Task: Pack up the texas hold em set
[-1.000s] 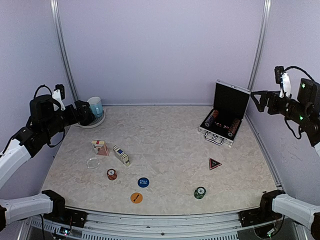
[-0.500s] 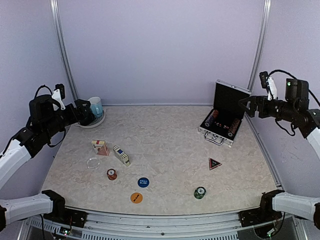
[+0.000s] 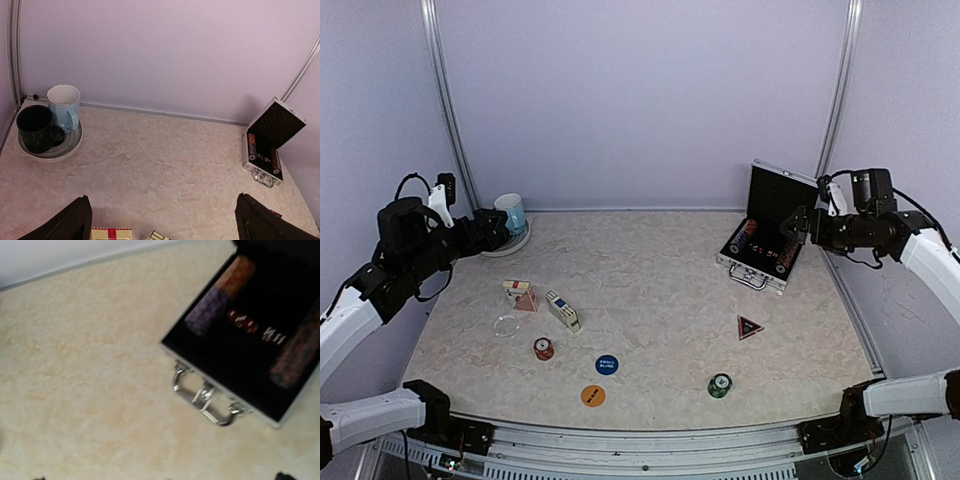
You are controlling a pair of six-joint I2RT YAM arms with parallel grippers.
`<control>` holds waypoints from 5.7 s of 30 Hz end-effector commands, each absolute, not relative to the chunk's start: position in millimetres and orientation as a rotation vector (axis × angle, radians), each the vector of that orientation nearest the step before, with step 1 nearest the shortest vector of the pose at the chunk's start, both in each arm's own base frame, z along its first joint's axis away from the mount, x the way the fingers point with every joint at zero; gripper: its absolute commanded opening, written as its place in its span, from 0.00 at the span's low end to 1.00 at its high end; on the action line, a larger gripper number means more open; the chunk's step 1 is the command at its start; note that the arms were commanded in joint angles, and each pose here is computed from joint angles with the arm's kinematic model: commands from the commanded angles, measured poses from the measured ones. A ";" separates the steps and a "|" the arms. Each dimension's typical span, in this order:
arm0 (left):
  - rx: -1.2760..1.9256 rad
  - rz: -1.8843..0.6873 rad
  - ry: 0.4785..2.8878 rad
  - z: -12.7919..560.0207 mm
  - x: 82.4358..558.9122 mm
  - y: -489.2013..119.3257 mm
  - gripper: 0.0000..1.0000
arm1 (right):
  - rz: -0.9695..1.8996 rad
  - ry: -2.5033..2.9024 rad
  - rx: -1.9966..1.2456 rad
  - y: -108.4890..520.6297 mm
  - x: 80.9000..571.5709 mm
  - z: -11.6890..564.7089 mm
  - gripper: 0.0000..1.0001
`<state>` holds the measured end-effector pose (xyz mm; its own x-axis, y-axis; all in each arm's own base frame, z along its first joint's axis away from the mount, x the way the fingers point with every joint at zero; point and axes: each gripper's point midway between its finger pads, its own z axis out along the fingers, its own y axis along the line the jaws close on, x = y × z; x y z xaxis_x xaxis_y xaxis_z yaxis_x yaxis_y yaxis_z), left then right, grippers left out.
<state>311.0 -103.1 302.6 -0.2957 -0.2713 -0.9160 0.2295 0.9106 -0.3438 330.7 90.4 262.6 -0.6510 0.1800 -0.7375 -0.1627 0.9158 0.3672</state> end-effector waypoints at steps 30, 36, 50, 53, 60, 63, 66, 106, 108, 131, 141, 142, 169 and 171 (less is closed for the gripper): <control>-0.022 -0.484 1.838 292.9 315.0 -102.5 0.99 | 0.419 2.445 -0.078 183.0 419.2 161.2 0.99; -0.032 -0.481 1.838 292.3 316.1 -99.9 0.99 | 0.368 2.480 -0.100 198.2 450.9 140.2 0.99; -0.049 -0.473 1.844 289.7 318.5 -95.7 0.99 | 0.332 2.534 -0.112 216.2 495.5 103.1 0.99; -0.051 -0.470 1.845 289.2 318.7 -95.1 0.99 | 0.331 2.550 -0.115 219.0 500.0 94.1 0.99; -0.053 -0.470 1.847 288.6 319.5 -94.6 0.99 | 0.337 2.565 -0.115 222.5 505.2 83.5 0.99; -0.055 -0.472 1.848 288.0 319.5 -94.7 0.99 | 0.322 2.571 -0.119 222.2 507.6 80.6 0.99; -0.054 -0.473 1.847 288.3 319.5 -94.8 0.99 | 0.306 2.577 -0.128 222.4 511.6 77.1 0.99; -0.060 -0.463 1.850 286.8 319.9 -92.7 0.99 | 0.593 2.568 -0.469 313.1 485.9 50.5 0.99; -0.061 -0.463 1.851 286.8 319.9 -92.7 0.99 | 0.601 2.564 -0.500 321.4 480.4 50.5 0.98; -0.058 -0.467 1.832 292.8 316.5 -92.0 0.99 | 0.718 2.453 -0.911 422.5 419.6 53.4 0.98; -0.056 -0.469 1.832 292.3 316.6 -92.5 0.99 | 0.754 2.394 -1.131 458.6 384.9 49.3 0.98; -0.057 -0.469 1.832 292.7 316.6 -92.4 0.99 | 0.758 2.389 -1.154 461.8 380.6 47.9 0.98; -0.061 -0.472 1.840 289.9 318.7 -91.8 0.99 | 0.646 2.300 -1.592 444.8 296.3 31.1 0.89; -0.060 -0.471 1.841 289.3 318.8 -92.0 0.99 | 0.636 2.298 -1.611 439.7 292.5 29.9 0.87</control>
